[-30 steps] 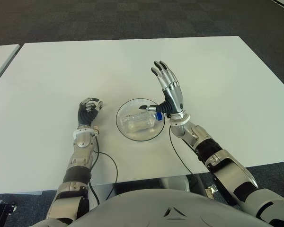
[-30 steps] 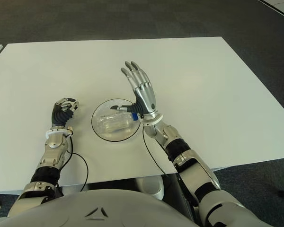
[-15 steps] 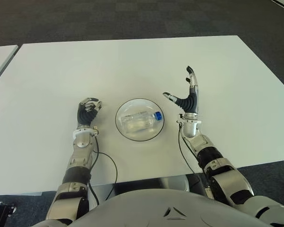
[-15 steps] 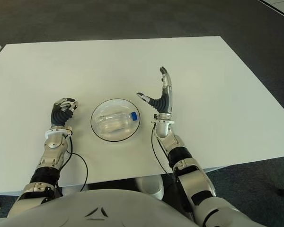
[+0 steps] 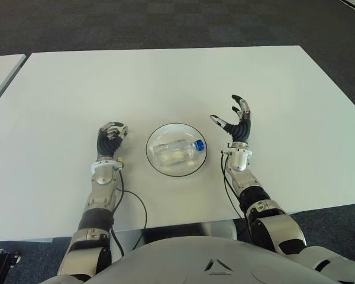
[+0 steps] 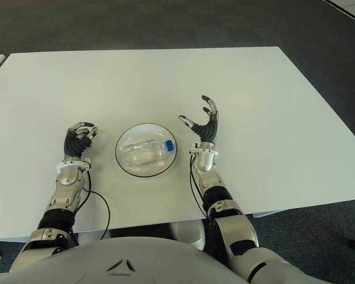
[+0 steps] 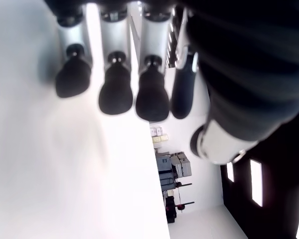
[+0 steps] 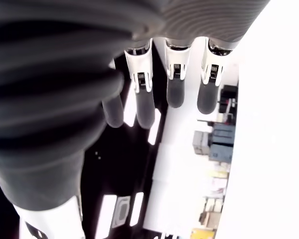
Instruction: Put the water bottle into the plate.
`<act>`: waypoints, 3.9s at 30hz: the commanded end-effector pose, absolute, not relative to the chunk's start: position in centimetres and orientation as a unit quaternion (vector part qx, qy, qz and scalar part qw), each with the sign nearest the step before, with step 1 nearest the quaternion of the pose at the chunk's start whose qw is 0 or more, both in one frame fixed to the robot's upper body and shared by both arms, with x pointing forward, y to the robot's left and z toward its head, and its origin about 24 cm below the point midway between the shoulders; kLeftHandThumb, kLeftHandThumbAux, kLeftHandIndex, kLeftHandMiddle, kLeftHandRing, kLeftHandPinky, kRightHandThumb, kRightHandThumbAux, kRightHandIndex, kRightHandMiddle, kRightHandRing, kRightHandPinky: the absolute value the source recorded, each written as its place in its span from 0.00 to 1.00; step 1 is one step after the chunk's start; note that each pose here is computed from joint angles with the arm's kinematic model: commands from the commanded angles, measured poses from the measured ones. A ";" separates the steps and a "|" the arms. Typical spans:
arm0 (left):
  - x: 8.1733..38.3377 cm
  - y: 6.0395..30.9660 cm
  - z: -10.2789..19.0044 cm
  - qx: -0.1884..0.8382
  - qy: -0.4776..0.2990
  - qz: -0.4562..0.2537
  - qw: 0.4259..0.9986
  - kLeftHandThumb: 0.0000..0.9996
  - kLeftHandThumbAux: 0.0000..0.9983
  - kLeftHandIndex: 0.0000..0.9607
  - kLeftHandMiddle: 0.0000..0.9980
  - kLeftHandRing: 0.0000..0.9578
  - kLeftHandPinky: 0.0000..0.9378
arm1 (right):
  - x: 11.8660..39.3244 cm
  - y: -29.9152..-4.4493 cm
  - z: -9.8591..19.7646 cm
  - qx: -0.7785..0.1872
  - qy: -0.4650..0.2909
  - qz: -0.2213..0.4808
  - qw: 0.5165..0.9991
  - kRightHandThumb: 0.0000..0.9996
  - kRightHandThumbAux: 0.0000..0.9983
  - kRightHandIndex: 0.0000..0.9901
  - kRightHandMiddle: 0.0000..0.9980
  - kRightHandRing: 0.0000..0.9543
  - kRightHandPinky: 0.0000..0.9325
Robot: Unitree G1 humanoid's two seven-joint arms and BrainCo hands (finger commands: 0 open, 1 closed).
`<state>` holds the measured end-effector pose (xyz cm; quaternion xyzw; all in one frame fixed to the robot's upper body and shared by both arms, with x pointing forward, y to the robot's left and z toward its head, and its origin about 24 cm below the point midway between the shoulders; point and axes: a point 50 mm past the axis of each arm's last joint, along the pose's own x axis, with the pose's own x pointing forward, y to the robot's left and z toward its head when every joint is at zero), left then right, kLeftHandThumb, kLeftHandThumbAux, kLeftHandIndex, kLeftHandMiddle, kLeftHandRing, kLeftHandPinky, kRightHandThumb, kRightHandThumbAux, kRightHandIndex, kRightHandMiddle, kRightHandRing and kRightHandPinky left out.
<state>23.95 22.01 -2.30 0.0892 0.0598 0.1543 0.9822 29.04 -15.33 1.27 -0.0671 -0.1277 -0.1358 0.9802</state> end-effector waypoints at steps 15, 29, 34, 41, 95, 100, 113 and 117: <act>23.7 21.8 -2.6 0.085 0.075 0.149 0.982 0.71 0.72 0.46 0.77 0.79 0.81 | 28.9 -17.1 -0.1 0.027 -0.085 -0.157 0.984 0.00 0.97 0.44 0.45 0.47 0.52; 23.7 21.8 -2.9 0.083 0.081 0.149 0.982 0.71 0.72 0.46 0.78 0.80 0.82 | 28.8 -16.8 -1.0 0.042 -0.054 -0.185 0.980 0.65 0.75 0.45 0.55 0.57 0.59; 23.7 21.8 -3.0 0.084 0.081 0.150 0.982 0.71 0.72 0.46 0.78 0.80 0.82 | 28.7 -16.7 -1.7 0.044 -0.033 -0.195 0.979 0.70 0.73 0.44 0.56 0.58 0.59; 23.6 21.9 -3.2 0.085 0.080 0.152 0.982 0.71 0.72 0.46 0.78 0.80 0.82 | 28.6 -16.9 -2.0 0.042 -0.025 -0.205 0.978 0.71 0.73 0.44 0.56 0.59 0.59; 23.1 21.4 -2.7 0.056 0.088 0.143 0.984 0.84 0.67 0.43 0.55 0.78 0.79 | 28.7 -16.1 -2.4 -0.048 0.044 -0.100 0.993 0.71 0.73 0.43 0.52 0.55 0.59; 23.1 21.6 -2.6 0.054 0.089 0.142 0.984 0.84 0.68 0.43 0.54 0.77 0.79 | 28.7 -16.1 -2.3 -0.051 0.043 -0.094 0.993 0.71 0.73 0.43 0.52 0.55 0.60; 23.2 21.6 -2.6 0.064 0.092 0.141 0.984 0.84 0.67 0.43 0.54 0.78 0.79 | 28.7 -16.2 -2.3 -0.054 0.041 -0.085 0.994 0.71 0.73 0.43 0.51 0.55 0.59; 23.2 21.7 -2.6 0.061 0.095 0.141 0.984 0.84 0.67 0.43 0.54 0.78 0.79 | 28.7 -16.3 -2.2 -0.052 0.040 -0.090 0.994 0.71 0.73 0.43 0.52 0.56 0.60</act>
